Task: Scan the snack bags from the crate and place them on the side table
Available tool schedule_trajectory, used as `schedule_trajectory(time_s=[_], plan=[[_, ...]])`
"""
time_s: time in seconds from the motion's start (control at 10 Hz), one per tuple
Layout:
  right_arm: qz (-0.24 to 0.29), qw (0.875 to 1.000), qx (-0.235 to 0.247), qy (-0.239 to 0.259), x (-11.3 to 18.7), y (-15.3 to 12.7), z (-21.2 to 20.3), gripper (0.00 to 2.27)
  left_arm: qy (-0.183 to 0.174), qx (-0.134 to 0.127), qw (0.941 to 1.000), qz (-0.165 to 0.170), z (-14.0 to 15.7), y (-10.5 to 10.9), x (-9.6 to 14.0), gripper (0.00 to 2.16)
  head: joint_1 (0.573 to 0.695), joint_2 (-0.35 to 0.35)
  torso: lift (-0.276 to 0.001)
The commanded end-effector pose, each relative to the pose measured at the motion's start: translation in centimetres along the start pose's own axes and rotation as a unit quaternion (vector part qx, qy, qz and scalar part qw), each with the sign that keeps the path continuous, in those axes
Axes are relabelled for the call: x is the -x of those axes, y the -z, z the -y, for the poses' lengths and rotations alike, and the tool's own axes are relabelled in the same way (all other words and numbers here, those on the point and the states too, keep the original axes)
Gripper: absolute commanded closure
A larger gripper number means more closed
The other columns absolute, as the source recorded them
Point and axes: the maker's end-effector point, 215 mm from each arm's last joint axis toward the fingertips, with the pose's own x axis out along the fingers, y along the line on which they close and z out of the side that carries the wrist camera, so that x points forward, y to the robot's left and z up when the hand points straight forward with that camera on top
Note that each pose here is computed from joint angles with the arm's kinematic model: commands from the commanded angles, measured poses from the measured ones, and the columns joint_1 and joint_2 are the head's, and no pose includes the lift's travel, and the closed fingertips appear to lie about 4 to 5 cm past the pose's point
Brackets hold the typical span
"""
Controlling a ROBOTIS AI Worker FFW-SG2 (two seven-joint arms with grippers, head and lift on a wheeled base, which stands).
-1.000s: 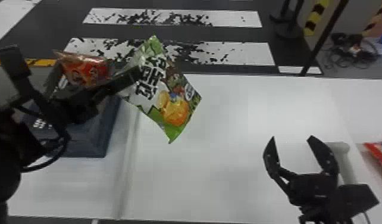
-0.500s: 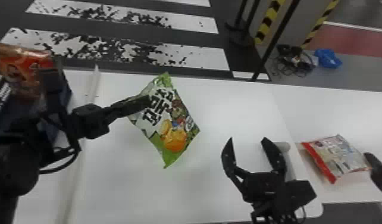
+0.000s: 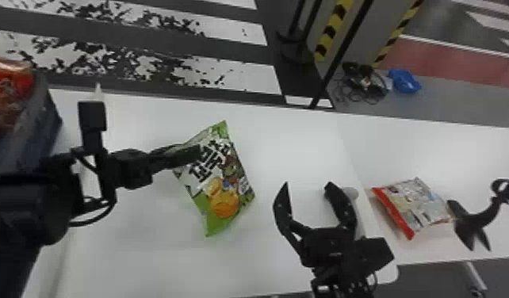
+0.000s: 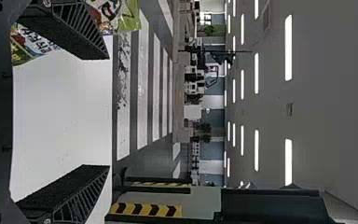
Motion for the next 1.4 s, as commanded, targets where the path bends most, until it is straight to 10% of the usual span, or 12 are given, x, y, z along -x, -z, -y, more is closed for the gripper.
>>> schedule_trajectory(time_s=[0.0,0.3,0.6,0.8,1.3], plan=[[0.001,1.000,-0.001,0.002,0.0,-0.1,0.4,0.04,0.006,-0.006,0.9999,-0.014,1.1,0.4,-1.6,0.00,0.695,-0.295,-0.094],[0.000,1.000,0.000,0.004,0.2,-0.1,0.6,0.04,-0.036,-0.029,0.9989,-0.009,0.3,-0.1,-1.0,0.02,0.695,-0.326,-0.094],[0.002,1.000,-0.001,-0.005,0.0,-0.7,0.2,0.03,-0.147,-0.112,0.9824,0.027,-1.4,-3.8,2.5,0.02,0.695,-0.283,-0.094],[-0.008,1.000,-0.006,-0.028,-0.2,-0.8,-0.7,0.04,-0.213,-0.172,0.9578,0.087,-1.6,-7.8,6.6,0.03,0.695,-0.246,-0.094],[-0.150,0.979,-0.079,-0.114,-1.5,3.6,-1.7,0.06,-0.319,-0.217,0.8975,0.214,-4.7,-12.5,20.1,0.08,0.695,-0.077,-0.094]])
